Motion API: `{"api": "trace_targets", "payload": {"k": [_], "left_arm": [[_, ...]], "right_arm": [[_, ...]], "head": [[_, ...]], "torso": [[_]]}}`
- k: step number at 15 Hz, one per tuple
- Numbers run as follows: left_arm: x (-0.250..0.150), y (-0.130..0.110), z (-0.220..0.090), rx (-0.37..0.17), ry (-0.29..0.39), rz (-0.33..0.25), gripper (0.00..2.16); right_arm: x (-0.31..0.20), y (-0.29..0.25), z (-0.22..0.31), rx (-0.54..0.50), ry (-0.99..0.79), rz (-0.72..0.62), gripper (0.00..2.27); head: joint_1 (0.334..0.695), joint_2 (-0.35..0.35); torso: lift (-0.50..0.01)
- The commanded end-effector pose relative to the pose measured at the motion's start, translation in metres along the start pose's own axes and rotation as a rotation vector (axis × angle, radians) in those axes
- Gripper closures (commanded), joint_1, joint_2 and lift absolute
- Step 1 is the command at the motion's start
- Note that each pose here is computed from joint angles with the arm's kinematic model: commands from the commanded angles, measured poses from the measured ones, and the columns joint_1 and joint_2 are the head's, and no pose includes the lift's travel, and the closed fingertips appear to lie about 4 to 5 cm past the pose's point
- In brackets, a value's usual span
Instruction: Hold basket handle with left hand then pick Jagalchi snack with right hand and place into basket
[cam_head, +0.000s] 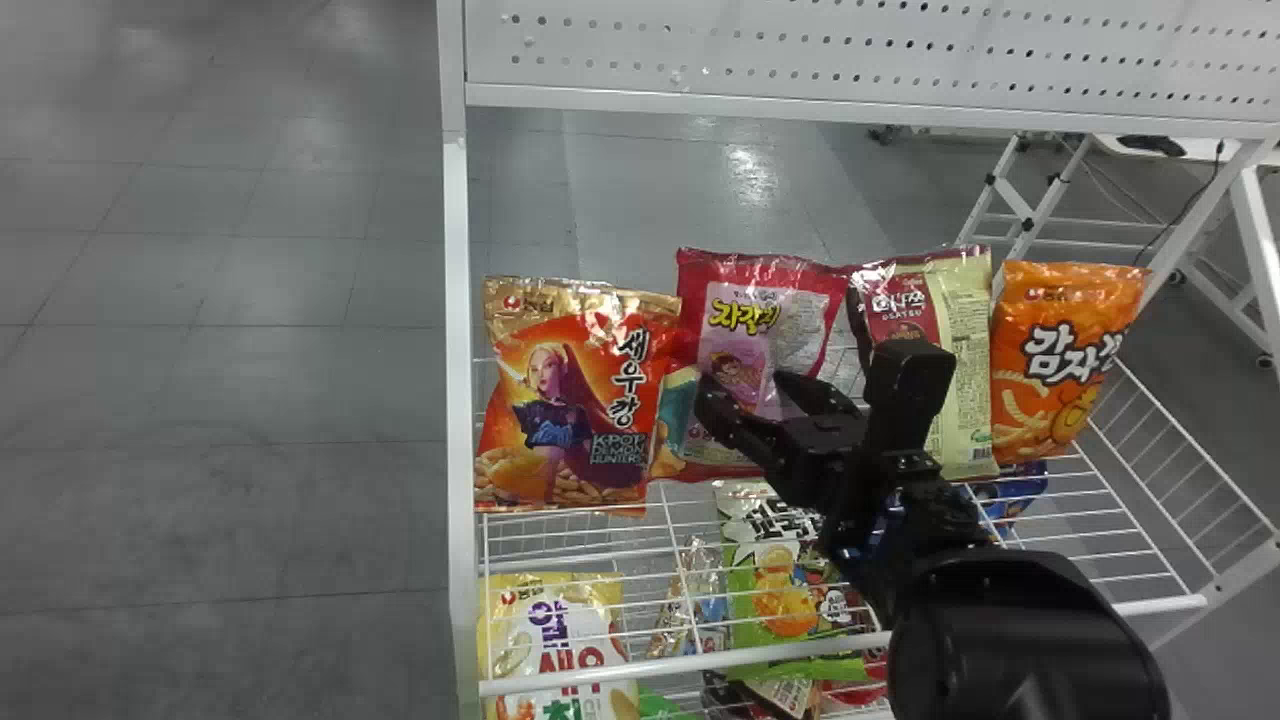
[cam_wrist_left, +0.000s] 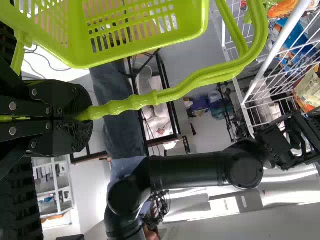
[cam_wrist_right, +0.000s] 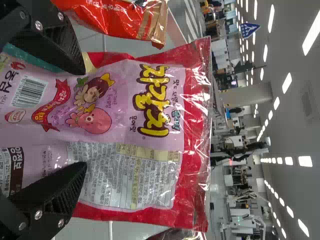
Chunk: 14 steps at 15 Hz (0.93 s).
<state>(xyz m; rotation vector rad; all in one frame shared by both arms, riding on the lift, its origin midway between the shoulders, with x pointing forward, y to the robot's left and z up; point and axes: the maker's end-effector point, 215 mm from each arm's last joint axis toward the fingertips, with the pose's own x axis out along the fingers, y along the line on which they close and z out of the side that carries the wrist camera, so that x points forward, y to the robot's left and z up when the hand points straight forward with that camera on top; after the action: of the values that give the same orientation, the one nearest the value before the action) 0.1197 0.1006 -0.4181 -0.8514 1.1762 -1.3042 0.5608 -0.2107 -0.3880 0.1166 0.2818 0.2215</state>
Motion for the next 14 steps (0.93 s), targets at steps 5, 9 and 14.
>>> {"api": "trace_targets", "payload": {"k": [5, 9, 14], "left_arm": [[-0.001, -0.002, 0.0, -0.001, 0.002, -0.01, 2.15], [-0.001, -0.001, -0.001, -0.004, 0.002, -0.009, 2.15], [-0.001, -0.001, -0.001, -0.001, 0.003, -0.007, 2.15]], "right_arm": [[0.002, 0.005, -0.016, 0.006, 0.05, 0.0, 2.04], [-0.008, 0.004, -0.009, -0.003, 0.024, -0.01, 2.25], [-0.037, 0.0, 0.019, -0.025, -0.016, -0.047, 2.25]], "head": [[0.695, -0.183], [0.695, -0.178], [0.695, -0.19]], "torso": [[-0.008], [-0.008], [-0.008]]}}
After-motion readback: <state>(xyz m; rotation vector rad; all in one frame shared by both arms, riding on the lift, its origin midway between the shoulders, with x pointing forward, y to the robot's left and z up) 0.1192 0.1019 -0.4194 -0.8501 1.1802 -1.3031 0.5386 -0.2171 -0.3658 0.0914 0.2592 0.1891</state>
